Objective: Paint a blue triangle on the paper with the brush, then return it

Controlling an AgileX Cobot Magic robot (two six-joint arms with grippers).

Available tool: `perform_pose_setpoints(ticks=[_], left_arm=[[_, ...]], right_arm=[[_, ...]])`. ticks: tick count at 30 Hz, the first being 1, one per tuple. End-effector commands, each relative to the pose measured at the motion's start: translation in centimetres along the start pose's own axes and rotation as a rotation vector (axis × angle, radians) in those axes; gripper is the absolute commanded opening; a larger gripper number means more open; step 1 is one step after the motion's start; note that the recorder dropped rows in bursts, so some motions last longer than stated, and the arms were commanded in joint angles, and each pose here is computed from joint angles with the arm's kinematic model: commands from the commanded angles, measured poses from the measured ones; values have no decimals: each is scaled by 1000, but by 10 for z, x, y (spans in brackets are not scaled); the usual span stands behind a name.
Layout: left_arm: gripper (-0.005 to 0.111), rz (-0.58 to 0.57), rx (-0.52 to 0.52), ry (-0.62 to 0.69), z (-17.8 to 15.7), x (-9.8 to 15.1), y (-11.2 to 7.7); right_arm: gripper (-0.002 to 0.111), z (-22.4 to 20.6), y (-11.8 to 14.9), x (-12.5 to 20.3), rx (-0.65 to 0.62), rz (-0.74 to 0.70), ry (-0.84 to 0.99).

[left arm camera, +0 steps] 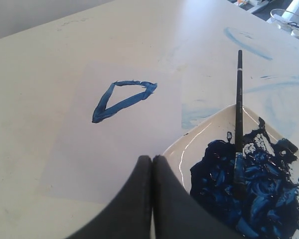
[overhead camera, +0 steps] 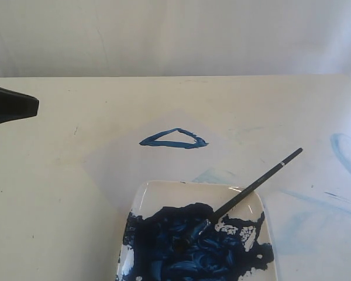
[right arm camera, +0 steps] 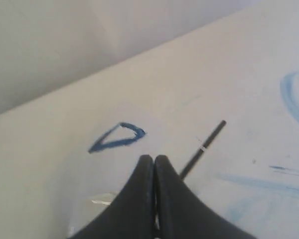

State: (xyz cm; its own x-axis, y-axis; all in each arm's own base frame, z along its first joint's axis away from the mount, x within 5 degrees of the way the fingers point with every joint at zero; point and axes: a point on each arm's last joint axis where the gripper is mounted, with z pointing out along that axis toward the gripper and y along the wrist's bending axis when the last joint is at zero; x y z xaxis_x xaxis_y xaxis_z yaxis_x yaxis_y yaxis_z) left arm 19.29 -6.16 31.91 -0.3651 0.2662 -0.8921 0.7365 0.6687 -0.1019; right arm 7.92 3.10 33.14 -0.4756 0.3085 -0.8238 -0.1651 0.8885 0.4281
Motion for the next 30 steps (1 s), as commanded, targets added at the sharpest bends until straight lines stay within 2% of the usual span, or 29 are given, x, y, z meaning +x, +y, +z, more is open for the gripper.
perform_pose_setpoints(ticks=[1,7,17,21,25,30], left_arm=[[0,-11,17,-12,0,0,-3],[0,-11,17,-12,0,0,-3],[0,-11,17,-12,0,0,-3],[0,-11,17,-12,0,0,-3],[0,-11,17,-12,0,0,-3],[0,-11,17,-12,0,0,-3]], right_arm=[[0,-29,8,-5,-106,134,-217],[0,-56,13,-18,-193,151,-499],[0,-77,10,-15,-250,146,-706],[0,-80,3,-8,-296,221,-804],[0,-58,-16,9,-253,212,-894],[0,-31,-39,45,-149,30,-919]])
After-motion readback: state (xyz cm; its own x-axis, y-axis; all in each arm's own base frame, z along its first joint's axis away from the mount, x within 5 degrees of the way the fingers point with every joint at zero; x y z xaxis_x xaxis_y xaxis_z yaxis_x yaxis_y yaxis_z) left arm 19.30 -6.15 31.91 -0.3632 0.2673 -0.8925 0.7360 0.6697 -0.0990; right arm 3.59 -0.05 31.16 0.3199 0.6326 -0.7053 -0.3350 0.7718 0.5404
